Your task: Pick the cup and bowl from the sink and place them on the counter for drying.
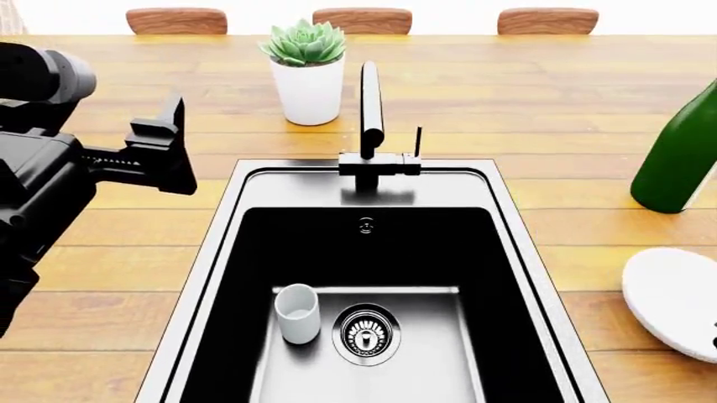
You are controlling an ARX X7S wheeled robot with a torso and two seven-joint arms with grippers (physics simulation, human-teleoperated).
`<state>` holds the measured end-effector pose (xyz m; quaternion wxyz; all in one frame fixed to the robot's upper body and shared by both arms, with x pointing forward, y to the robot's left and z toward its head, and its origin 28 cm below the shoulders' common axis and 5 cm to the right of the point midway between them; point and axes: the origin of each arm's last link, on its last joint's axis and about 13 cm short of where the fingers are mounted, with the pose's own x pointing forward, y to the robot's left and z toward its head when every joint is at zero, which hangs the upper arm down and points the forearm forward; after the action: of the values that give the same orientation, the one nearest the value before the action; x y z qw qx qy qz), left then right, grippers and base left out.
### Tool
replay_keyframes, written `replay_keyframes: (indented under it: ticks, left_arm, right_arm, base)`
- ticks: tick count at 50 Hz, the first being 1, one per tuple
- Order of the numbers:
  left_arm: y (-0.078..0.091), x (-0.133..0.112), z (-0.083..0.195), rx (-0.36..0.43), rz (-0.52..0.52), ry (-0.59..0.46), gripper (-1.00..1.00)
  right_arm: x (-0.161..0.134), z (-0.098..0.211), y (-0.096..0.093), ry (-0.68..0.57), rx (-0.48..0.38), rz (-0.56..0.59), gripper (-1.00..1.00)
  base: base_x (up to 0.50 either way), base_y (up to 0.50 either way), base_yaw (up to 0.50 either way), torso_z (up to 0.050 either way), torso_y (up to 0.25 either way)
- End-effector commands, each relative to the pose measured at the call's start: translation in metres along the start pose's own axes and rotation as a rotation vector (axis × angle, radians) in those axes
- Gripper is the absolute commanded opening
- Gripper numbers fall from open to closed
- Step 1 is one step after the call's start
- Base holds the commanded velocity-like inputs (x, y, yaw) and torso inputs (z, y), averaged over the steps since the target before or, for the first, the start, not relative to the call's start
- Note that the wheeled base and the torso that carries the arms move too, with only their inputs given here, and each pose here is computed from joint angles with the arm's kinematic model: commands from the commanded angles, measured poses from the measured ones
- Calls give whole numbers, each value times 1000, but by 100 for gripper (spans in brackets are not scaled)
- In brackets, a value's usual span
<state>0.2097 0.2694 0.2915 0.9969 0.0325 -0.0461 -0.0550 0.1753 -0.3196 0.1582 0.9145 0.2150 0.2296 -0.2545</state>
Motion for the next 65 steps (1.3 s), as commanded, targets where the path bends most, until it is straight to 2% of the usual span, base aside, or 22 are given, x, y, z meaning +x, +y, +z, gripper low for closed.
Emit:
replay_keyframes:
  ticks: [1, 5, 7, 14, 15, 23, 24, 28, 35, 36, 39, 40, 41, 42, 43, 51, 53, 55, 61, 62, 63, 65]
  left_arm:
    - [-2, 8, -2, -12, 17, -4, 100]
    - [-3, 7, -3, -13, 13, -3, 100]
    - [-4, 8, -3, -15, 14, -3, 100]
    - [0, 3, -4, -18, 9, 2, 100]
    - [1, 1, -4, -18, 9, 4, 100]
    - [1, -2, -6, -11, -5, 24, 100]
    - [-1, -2, -7, -37, -4, 16, 100]
    - [-5, -3, -12, -19, -13, 45, 100]
    - [-11, 4, -15, -5, -27, 67, 100]
    - [-12, 6, -15, -2, -28, 69, 100]
    - [-14, 10, -17, -9, -10, 92, 100]
    - [-15, 10, -18, -2, -12, 101, 100]
    - [-18, 11, -19, -10, -19, 104, 100]
    - [-19, 11, -19, -12, -22, 106, 100]
    - [-20, 11, -19, -12, -28, 106, 100]
    - [-33, 16, -29, -45, -56, 159, 100]
    - [-29, 4, -29, -61, -52, 159, 100]
    - [-37, 14, -35, -56, -33, 191, 100]
    - [-45, 9, -42, -82, -58, 215, 100]
    - [-48, 7, -44, -43, -74, 196, 100]
    - [-50, 7, -44, -97, -46, 184, 100]
    - [-55, 8, -47, -63, -52, 195, 100]
  right_arm:
    - [2, 3, -6, -91, -15, -86, 100]
    - [1, 6, -2, -103, -34, -70, 100]
    - [-3, 14, 4, -171, -80, -35, 100]
    - [-9, 21, 18, -189, -104, 41, 100]
    - [-10, 23, 21, -201, -138, 45, 100]
    - [-25, 37, 42, -291, -214, 107, 100]
    - [-29, 42, 47, -327, -241, 121, 100]
    - [-44, 51, 63, -381, -287, 151, 100]
    - [-65, 59, 89, -409, -370, 243, 100]
    - [-69, 61, 95, -415, -405, 262, 100]
    - [-73, 66, 109, -410, -415, 296, 100]
    - [-75, 67, 115, -396, -389, 321, 100]
    - [-77, 66, 118, -398, -447, 316, 100]
    - [-78, 66, 121, -404, -461, 325, 100]
    - [-79, 66, 124, -403, -438, 343, 100]
    - [-96, 71, 140, -431, -467, 405, 100]
    - [-101, 72, 144, -440, -481, 421, 100]
    - [-98, 74, 151, -441, -492, 432, 100]
    - [-91, 79, 165, -447, -493, 444, 100]
    - [-87, 79, 167, -445, -495, 447, 100]
    - [-84, 79, 169, -445, -496, 447, 100]
    - [-78, 80, 171, -442, -495, 447, 100]
  base:
    - [0, 0, 0, 0, 0]
    - [0, 0, 0, 0, 0]
    - [0, 0, 0, 0, 0]
    - [0, 0, 0, 0, 0]
    - [0, 0, 0, 0, 0]
    - [0, 0, 0, 0, 0]
    - [0, 0, 0, 0, 0]
    - [0, 0, 0, 0, 0]
    - [0, 0, 0, 0, 0]
    - [0, 0, 0, 0, 0]
    - [0, 0, 0, 0, 0]
    - [0, 0, 0, 0, 0]
    - [0, 0, 0, 0, 0]
    - [0, 0, 0, 0, 0]
    - [0, 0, 0, 0, 0]
    - [0, 0, 0, 0, 0]
    - [0, 0, 0, 0, 0]
    - [0, 0, 0, 0, 0]
    - [0, 0, 0, 0, 0]
    - [0, 0, 0, 0, 0]
    - [0, 0, 0, 0, 0]
    - [0, 0, 0, 0, 0]
